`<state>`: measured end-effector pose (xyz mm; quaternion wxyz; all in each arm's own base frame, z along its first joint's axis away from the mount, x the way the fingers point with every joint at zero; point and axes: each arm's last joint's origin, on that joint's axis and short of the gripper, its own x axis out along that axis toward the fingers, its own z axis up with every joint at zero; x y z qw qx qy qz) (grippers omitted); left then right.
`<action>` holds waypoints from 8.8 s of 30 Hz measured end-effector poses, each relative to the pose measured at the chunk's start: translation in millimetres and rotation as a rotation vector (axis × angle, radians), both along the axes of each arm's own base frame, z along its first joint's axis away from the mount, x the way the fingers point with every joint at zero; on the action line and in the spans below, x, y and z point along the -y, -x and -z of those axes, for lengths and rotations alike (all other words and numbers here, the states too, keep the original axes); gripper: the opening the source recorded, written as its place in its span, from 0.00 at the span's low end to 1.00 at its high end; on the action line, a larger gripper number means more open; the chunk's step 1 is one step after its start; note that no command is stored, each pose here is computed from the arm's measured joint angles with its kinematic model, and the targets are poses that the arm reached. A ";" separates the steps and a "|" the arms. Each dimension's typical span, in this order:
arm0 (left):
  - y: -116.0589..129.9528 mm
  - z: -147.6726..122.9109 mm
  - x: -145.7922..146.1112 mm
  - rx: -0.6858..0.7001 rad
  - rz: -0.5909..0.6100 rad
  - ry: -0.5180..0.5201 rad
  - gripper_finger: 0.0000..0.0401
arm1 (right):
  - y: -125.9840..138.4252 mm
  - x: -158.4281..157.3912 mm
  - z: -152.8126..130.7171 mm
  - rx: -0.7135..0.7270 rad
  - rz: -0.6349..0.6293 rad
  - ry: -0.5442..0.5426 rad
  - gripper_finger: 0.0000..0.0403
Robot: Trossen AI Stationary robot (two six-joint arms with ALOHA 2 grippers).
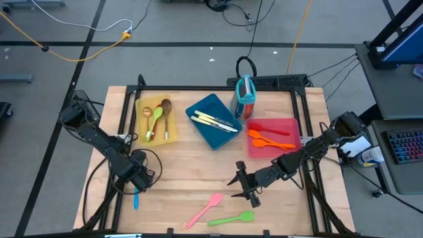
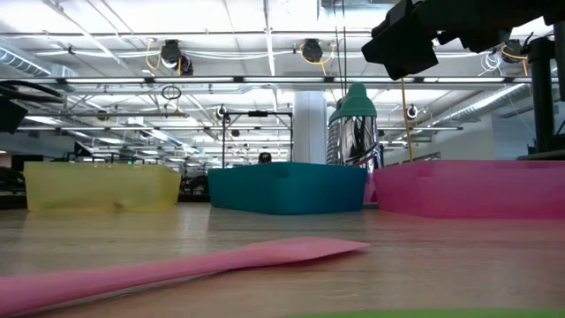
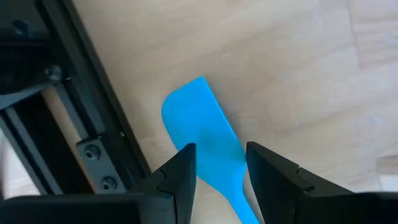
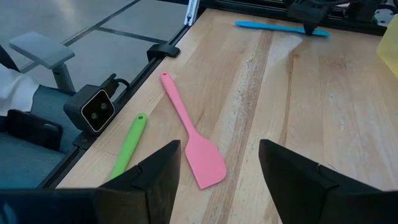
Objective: Pick & Place Kitchen Items
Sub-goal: Put the blue spatula into the pink bin
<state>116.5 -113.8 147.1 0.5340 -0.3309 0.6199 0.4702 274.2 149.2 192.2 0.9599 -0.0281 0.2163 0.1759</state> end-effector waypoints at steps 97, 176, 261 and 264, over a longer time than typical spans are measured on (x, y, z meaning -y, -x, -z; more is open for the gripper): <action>-1.8 -3.2 -9.2 -0.099 -0.207 0.062 0.40 | 17.7 9.1 26.2 0.094 -0.089 0.162 0.52; 13.5 24.5 8.5 -0.072 -0.411 0.287 0.47 | 17.8 9.2 26.6 0.088 -0.088 0.159 0.52; -33.3 16.0 -13.6 0.259 0.099 0.024 0.60 | 17.4 9.1 25.5 0.112 -0.100 0.185 0.52; -32.0 13.0 -14.5 0.270 0.099 0.035 0.56 | 17.4 9.1 25.4 0.113 -0.100 0.185 0.52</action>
